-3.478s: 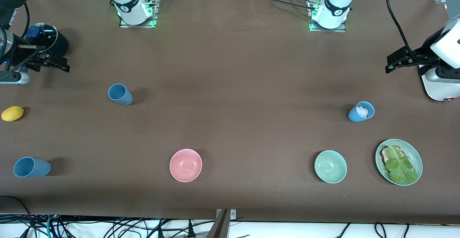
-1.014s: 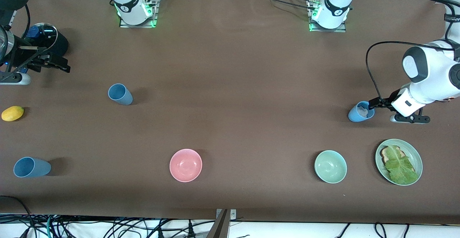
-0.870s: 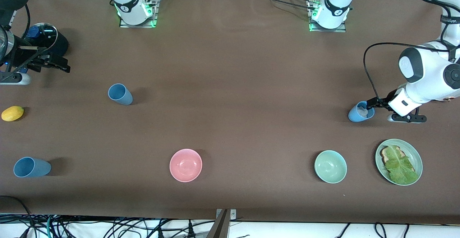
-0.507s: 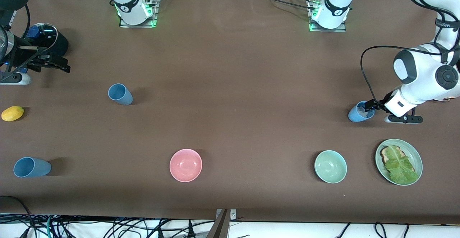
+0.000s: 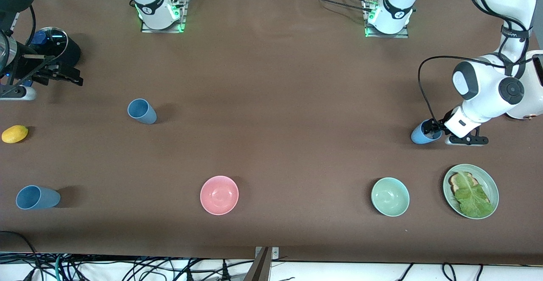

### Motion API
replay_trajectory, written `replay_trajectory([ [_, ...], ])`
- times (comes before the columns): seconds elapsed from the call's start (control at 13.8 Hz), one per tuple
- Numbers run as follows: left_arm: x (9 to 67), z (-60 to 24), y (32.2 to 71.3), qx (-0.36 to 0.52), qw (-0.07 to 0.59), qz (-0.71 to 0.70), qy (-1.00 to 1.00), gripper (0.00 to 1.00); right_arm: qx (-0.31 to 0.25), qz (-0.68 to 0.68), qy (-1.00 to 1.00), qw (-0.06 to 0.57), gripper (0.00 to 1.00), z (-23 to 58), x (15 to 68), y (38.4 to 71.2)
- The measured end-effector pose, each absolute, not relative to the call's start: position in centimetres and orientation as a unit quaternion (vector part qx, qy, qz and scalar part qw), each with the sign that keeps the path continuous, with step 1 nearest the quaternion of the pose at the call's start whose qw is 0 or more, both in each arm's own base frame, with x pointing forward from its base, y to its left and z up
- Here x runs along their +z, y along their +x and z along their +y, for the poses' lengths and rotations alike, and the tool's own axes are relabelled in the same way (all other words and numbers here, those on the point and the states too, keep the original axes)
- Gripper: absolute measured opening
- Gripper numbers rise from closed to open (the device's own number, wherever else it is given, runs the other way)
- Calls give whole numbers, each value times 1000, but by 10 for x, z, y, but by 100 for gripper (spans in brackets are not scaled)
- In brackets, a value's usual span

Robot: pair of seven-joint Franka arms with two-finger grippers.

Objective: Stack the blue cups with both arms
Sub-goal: 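Lower the left gripper and close it on the tissue cup's rim, then carry the tissue cup to mid-table while the right gripper reaches another cup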

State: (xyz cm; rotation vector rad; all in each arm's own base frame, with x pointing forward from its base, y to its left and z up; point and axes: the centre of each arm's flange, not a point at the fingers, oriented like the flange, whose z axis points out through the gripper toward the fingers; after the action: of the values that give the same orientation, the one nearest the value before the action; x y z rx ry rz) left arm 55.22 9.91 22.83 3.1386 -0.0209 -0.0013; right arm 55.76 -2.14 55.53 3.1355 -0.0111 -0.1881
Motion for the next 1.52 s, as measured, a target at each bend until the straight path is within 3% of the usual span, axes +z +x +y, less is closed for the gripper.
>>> replay_trajectory([
  [0.43, 228, 99, 552, -2, 2, -18, 1000, 10, -61, -4, 998, 0, 100, -21, 554, 558],
  [0.51, 230, 99, 552, -3, 5, -23, 1000, 6, -61, -3, 998, 0, 100, -21, 554, 558],
  [0.94, 234, 99, 553, -11, 10, -30, 999, 6, -64, -3, 998, 0, 100, -21, 551, 559],
  [1.52, 296, 49, 585, -22, 41, -30, 998, 6, -104, 4, 995, -2, 100, -22, 508, 573],
])
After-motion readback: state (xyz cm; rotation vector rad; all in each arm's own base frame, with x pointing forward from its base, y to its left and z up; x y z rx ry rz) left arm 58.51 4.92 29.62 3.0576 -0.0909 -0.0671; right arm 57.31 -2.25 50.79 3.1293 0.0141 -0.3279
